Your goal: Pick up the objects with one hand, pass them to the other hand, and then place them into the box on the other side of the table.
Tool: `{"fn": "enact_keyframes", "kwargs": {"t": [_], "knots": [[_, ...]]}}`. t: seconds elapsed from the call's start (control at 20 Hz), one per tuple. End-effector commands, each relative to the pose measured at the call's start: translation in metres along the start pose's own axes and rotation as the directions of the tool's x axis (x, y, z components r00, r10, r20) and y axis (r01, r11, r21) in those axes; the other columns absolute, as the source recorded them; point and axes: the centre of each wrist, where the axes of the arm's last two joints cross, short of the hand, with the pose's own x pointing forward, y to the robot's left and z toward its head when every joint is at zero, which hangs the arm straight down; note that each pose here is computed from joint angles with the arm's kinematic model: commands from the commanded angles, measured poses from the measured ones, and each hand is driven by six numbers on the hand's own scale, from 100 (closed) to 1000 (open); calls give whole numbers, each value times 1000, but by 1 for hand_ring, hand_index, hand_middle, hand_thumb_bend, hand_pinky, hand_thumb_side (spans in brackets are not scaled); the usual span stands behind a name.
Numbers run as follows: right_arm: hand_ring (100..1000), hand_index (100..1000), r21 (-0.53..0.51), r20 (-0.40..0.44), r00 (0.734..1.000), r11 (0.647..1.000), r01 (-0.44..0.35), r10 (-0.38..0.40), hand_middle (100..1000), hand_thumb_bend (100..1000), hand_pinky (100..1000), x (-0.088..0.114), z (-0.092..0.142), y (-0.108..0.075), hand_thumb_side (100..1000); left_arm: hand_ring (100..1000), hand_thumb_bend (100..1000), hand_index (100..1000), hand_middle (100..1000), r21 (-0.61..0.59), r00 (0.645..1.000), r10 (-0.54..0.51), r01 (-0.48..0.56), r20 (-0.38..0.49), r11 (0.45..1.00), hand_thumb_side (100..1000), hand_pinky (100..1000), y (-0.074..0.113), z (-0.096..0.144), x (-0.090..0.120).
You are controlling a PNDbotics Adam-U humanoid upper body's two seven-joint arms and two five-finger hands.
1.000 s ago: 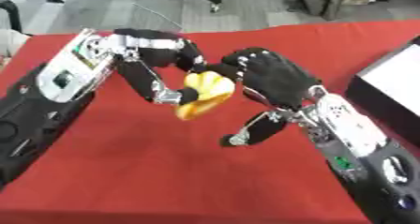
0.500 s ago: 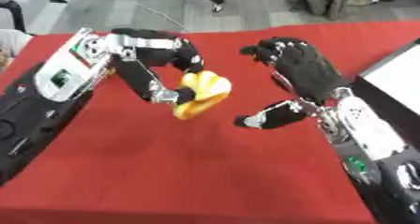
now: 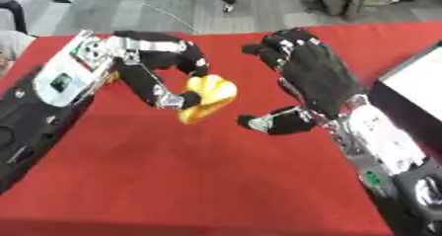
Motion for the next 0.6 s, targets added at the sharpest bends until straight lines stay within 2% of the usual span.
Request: {"fn": "enact_keyframes", "kwargs": {"t": [0.05,0.25,0.35,0.6], "knots": [[737,820,-30,74,997,1000,-2,4,599,662,757,4,-4,-18,484,499,100,566,439,15,999,-32,32,-23,999,204,676,9,11,5],[732,810,-49,133,991,999,23,-16,590,644,762,9,-5,-35,484,499,100,566,440,16,999,-33,33,-26,999,180,674,9,11,3],[728,802,-55,152,988,998,32,-23,580,646,755,10,-5,-43,480,499,100,566,440,15,999,-29,29,-33,999,206,674,8,11,1],[721,782,-37,181,981,996,77,-70,562,601,747,13,-5,-51,455,499,100,566,440,5,999,-30,31,-28,1000,209,675,7,6,1]]}}
